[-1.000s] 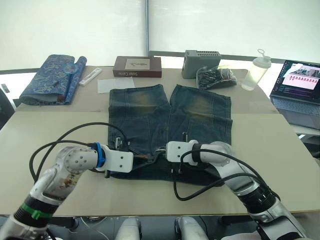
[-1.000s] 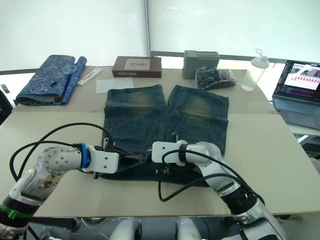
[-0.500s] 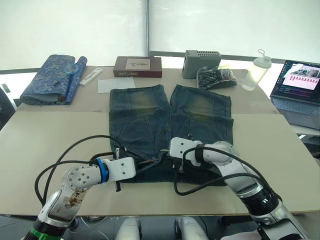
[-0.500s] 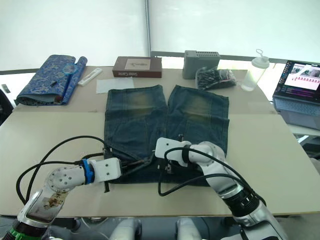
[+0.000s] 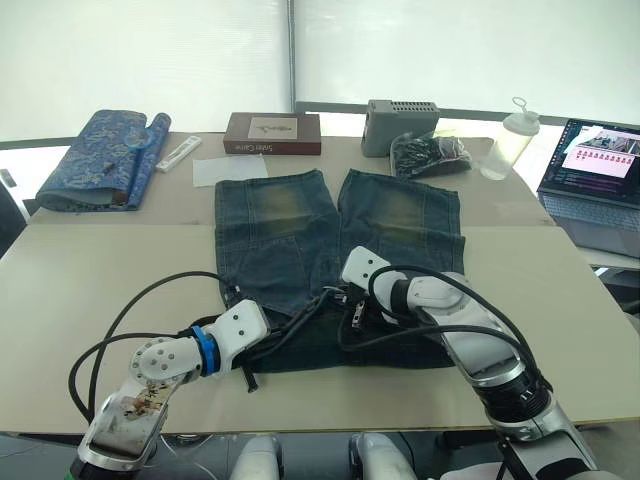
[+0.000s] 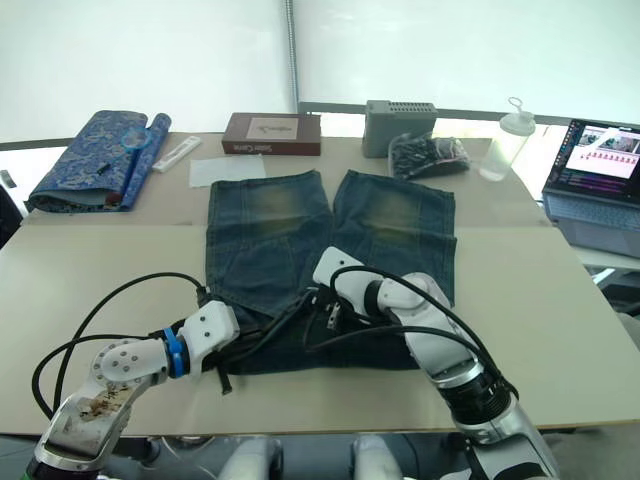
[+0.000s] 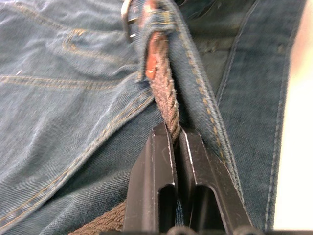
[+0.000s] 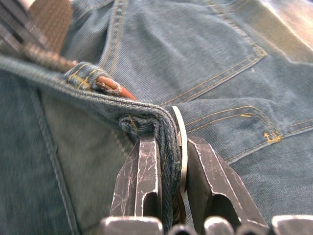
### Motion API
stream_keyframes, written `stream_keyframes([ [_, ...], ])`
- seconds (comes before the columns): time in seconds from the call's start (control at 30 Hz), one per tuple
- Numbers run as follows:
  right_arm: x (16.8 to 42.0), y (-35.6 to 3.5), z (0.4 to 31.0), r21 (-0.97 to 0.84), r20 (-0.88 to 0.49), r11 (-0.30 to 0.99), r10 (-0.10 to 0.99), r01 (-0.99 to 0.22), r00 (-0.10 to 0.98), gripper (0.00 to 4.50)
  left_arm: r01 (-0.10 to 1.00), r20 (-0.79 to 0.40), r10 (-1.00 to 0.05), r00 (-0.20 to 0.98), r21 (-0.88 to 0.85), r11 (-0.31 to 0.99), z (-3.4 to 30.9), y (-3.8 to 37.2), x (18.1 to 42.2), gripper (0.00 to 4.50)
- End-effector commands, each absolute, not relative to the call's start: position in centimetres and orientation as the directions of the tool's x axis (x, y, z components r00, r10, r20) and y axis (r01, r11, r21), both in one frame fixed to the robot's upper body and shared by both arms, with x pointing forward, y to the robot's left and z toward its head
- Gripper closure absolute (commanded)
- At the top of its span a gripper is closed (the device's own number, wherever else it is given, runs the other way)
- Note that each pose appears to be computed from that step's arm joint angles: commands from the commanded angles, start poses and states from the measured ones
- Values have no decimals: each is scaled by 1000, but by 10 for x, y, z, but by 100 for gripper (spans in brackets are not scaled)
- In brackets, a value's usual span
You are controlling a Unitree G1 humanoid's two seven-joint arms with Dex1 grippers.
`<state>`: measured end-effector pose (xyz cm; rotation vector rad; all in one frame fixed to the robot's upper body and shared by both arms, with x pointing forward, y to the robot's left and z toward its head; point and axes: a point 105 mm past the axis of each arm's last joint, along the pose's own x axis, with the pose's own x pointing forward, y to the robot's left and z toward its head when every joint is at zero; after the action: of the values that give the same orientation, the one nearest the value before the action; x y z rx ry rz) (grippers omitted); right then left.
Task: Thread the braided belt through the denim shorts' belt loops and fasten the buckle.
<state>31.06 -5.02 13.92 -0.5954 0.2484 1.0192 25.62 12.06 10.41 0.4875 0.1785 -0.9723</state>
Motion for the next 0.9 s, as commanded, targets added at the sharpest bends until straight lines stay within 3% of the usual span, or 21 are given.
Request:
stream_keyframes([
  [0.03,305,-43,154,-359,-425,367,754,-858,501,416,842,-267,-807,527,295,452,121,95,258,450],
  [0.27,298,-48,149,-370,-463,335,742,-866,485,416,838,-214,-816,537,244,488,131,90,268,450],
  [0.5,280,-45,151,-439,-466,181,792,-880,396,416,836,-229,-813,536,282,471,129,89,276,450],
  [0.57,276,-47,154,-442,-462,157,805,-883,374,312,836,-230,-815,532,294,463,129,88,276,450],
  [0.73,274,-68,171,-479,-431,166,811,-862,395,145,841,-262,-820,509,353,409,122,93,272,450],
  [0.9,283,-77,188,-579,-396,174,794,-796,461,145,840,-271,-824,498,386,382,120,97,273,450],
])
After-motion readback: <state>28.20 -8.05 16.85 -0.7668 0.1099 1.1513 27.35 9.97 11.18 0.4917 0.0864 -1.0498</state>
